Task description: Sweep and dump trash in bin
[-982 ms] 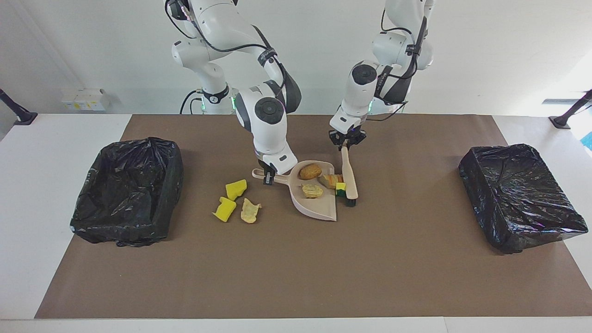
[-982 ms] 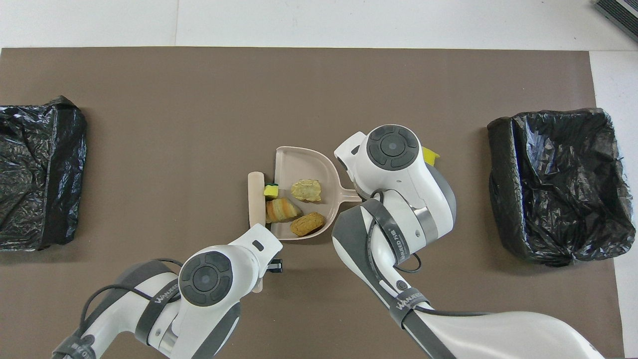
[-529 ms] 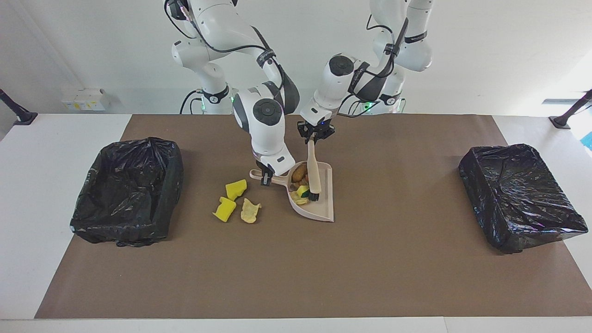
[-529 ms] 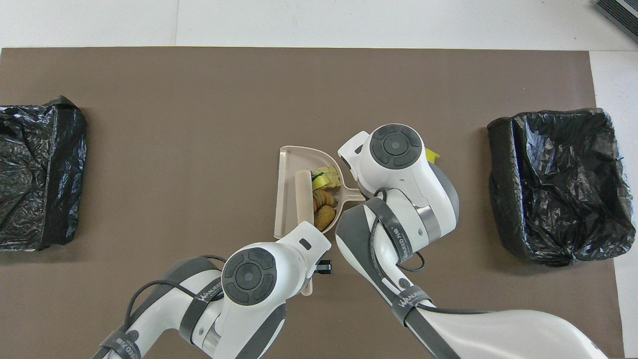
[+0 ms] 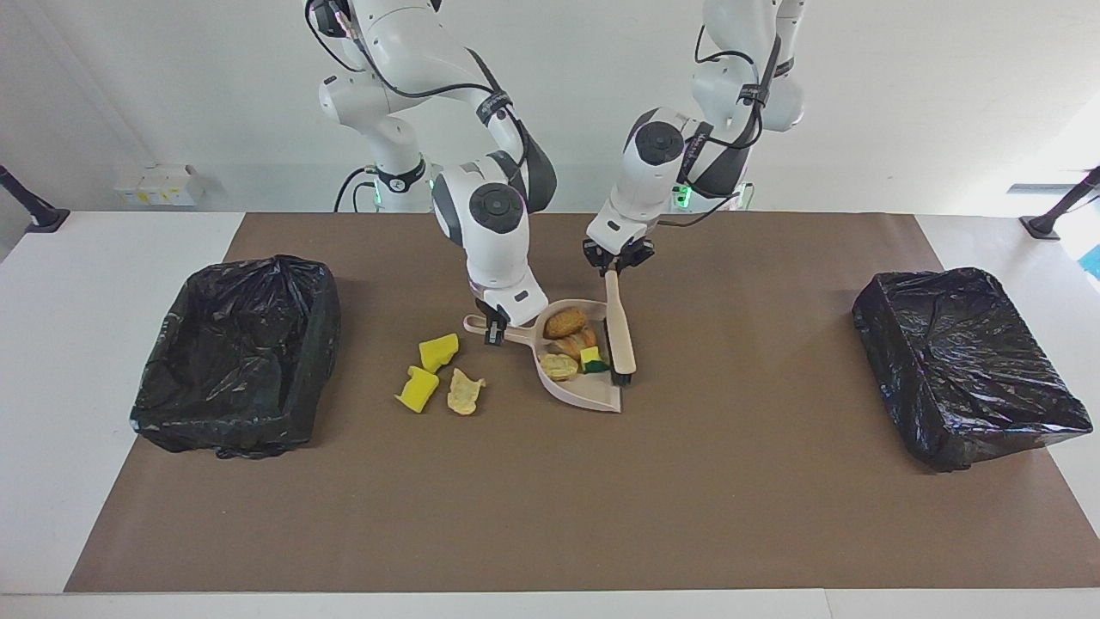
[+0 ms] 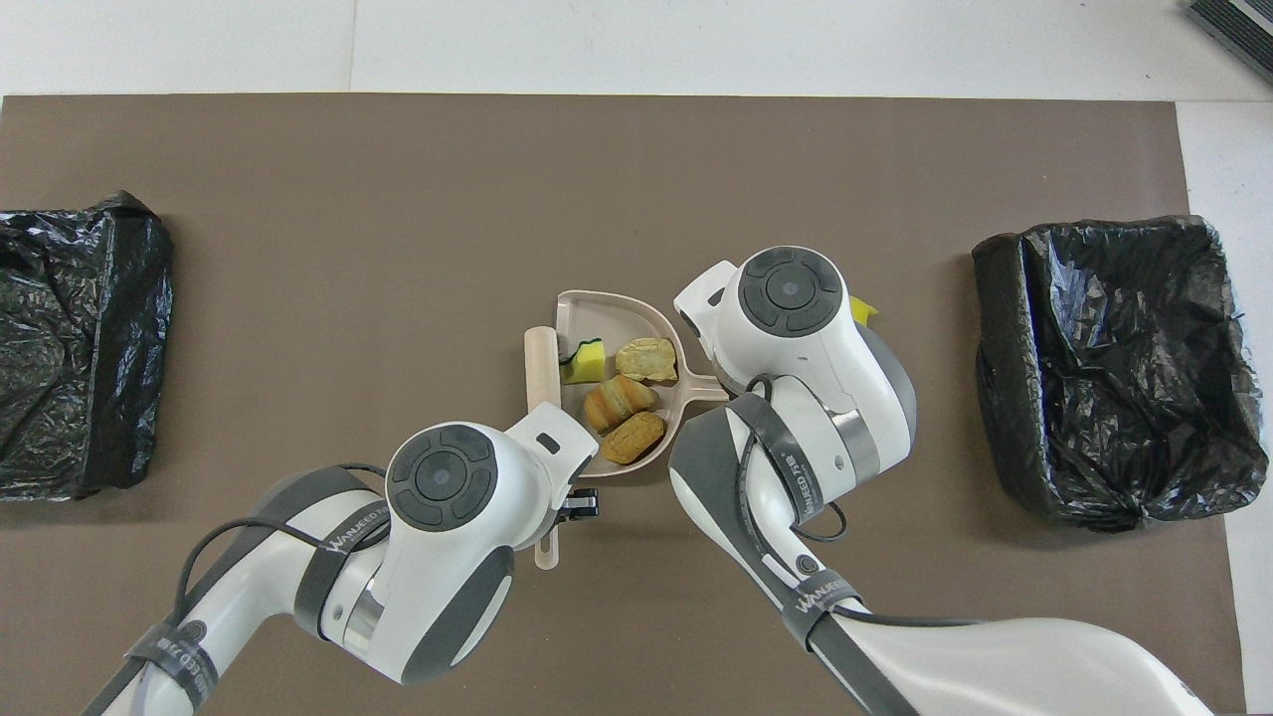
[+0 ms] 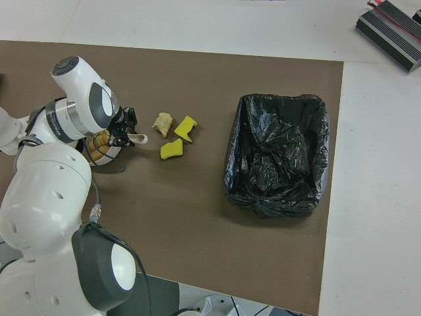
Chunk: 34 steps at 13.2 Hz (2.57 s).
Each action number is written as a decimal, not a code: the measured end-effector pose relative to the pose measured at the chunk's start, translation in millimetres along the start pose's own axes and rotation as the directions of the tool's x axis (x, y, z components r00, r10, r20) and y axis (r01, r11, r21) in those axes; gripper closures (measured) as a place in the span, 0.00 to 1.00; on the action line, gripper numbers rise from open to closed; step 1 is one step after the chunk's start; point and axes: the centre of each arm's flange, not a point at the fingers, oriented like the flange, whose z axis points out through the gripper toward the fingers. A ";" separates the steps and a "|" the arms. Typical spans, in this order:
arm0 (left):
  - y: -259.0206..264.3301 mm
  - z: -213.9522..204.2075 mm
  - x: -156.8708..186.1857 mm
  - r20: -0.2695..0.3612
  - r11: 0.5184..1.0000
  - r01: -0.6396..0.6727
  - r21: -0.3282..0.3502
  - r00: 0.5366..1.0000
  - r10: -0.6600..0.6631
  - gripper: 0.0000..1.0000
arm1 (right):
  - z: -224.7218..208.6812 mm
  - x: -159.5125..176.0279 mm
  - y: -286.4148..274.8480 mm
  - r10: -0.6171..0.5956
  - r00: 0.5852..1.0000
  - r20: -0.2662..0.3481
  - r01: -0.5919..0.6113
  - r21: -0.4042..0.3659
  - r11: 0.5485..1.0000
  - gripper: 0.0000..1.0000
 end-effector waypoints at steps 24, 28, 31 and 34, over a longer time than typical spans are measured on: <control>44.4 -5.2 -135.3 -0.026 0.996 -0.014 0.085 1.000 0.016 0.74 | -123.9 -329.9 62.3 0.333 0.928 -0.169 -0.325 0.077 0.943 0.68; 57.7 39.7 -179.6 -0.066 0.998 -0.024 0.053 0.997 0.028 0.74 | -116.8 -451.2 52.0 0.400 0.899 -0.177 -0.391 0.081 0.917 0.68; 53.4 49.3 -182.1 -0.067 0.998 -0.011 0.054 0.998 0.014 0.72 | -114.7 -526.4 30.5 0.381 0.920 -0.096 -0.376 0.062 0.924 0.68; 52.9 47.0 -178.4 -0.069 0.999 -0.004 0.047 0.998 0.007 0.41 | -119.6 -585.0 10.8 0.270 0.963 0.000 -0.270 0.013 0.963 0.68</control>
